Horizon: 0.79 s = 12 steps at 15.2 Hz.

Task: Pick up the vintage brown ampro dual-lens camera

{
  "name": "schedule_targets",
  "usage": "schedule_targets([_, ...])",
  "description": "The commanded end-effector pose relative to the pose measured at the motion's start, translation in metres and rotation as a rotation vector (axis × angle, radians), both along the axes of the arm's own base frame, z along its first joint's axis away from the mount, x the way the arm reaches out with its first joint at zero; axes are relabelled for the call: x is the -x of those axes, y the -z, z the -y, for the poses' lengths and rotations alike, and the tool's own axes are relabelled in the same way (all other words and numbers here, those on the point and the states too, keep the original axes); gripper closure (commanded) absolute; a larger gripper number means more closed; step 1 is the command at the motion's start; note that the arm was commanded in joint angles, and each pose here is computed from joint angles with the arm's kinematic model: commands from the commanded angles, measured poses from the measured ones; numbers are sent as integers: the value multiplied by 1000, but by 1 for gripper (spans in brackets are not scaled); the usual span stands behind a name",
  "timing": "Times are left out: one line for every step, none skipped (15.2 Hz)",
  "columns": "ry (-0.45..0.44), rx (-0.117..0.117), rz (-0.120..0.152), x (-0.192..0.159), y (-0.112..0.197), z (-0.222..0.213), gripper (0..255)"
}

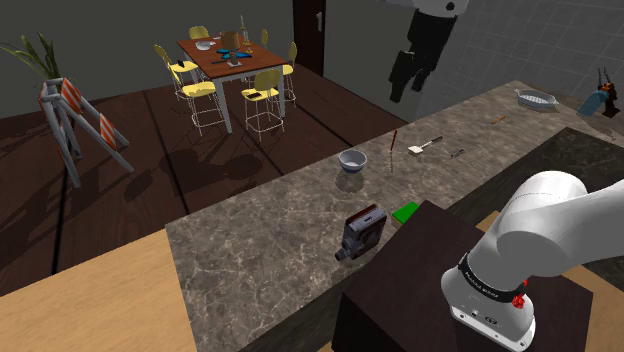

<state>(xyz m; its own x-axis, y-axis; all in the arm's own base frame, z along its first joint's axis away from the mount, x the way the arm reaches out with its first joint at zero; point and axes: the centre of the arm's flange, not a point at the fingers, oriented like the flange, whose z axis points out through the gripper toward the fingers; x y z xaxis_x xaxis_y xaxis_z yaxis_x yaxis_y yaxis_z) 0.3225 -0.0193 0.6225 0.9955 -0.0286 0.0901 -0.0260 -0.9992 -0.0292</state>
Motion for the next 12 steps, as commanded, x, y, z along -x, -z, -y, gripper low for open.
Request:
schedule_targets([0, 0, 0, 0, 0, 0, 0])
schedule_targets([-35, 10, -8, -6, 12, -5, 0])
schedule_targets([-70, 20, -15, -12, 23, -10, 0])
schedule_targets([-105, 29, -23, -17, 35, -15, 0])
schedule_targets([-140, 39, -30, -22, 47, -20, 0])
schedule_targets([-174, 49, -38, -27, 59, -25, 0])
schedule_targets([-209, 59, -45, -31, 71, -31, 0])
schedule_targets([-244, 68, -53, -36, 83, -36, 0])
schedule_targets([-279, 78, -60, -40, 95, -41, 0])
schedule_targets([-314, 88, -68, -43, 108, -46, 0])
schedule_targets([-349, 98, -76, -47, 120, -52, 0])
schedule_targets([-384, 108, -83, -50, 133, -57, 0])
